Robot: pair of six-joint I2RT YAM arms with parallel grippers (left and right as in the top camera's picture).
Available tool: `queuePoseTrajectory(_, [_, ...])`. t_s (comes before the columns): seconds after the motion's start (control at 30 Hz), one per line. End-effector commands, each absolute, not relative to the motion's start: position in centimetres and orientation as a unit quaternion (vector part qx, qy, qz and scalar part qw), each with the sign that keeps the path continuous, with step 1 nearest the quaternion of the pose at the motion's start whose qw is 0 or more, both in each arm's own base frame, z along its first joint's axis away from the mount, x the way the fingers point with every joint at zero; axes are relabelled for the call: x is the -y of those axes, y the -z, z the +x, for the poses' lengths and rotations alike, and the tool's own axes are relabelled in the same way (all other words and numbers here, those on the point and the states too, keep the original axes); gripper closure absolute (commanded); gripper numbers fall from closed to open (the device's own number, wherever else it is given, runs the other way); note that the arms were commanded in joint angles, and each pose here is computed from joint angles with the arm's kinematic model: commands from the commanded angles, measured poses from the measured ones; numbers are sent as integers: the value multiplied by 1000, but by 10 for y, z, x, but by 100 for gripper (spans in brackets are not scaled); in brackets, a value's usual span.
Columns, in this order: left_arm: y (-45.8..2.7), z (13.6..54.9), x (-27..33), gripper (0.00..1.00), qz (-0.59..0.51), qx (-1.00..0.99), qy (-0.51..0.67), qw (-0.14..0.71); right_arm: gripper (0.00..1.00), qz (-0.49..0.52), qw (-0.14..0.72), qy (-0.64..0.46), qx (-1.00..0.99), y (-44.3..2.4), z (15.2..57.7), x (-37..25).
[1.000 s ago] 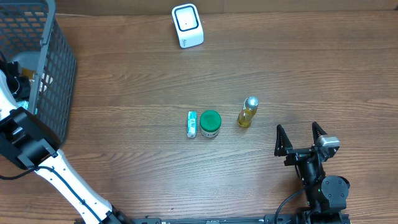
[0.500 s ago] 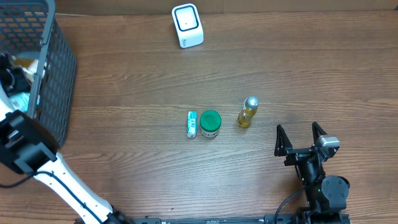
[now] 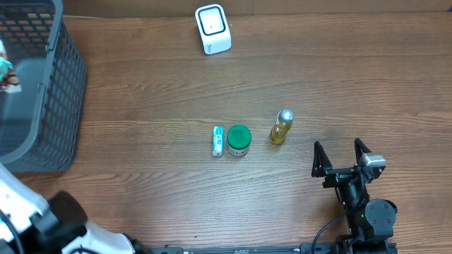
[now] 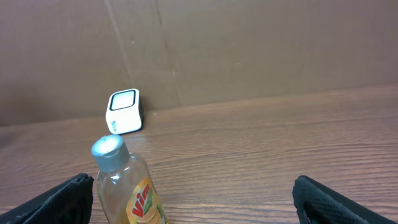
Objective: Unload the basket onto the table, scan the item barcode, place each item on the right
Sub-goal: 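Grasp the brown-white PanTree pouch with the teal packet in the basket, then lift the pouch out and lower it onto the table left of the jar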
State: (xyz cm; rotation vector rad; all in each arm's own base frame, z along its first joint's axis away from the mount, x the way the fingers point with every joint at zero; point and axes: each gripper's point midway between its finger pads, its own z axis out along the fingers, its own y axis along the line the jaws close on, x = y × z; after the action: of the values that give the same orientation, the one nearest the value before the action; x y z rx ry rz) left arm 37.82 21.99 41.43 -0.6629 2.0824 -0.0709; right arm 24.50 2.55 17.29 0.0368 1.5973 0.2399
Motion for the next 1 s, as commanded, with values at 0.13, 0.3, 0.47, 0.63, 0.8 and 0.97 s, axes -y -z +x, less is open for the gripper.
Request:
queuePoseTrajectory(0.13, [-413,360,-133,96,-271,-864,135,403,0,19,690,-107,-716,-169,245,-25])
queuePoseTrajectory(0.3, [-372,351,-70,95,-202,-921,156,293,0,19,690,-107,-716,-169,245,-25])
queuePoseTrajectory(0.47, [-345,358,-13,96,-132,-953,147,232,0,19,690,-107,-716,-169,245,-25])
queuePoseTrajectory(0.63, [-317,366,48,95,-69,-969,150,182,0,19,690,-107,-716,-169,245,-25])
queuePoseTrajectory(0.8, [-277,369,86,96,-80,-981,115,134,0,19,690,-107,-716,-169,245,-25])
queuePoseTrajectory(0.97, [-219,369,121,96,-72,-989,82,99,0,19,690,-107,-716,-169,245,-25])
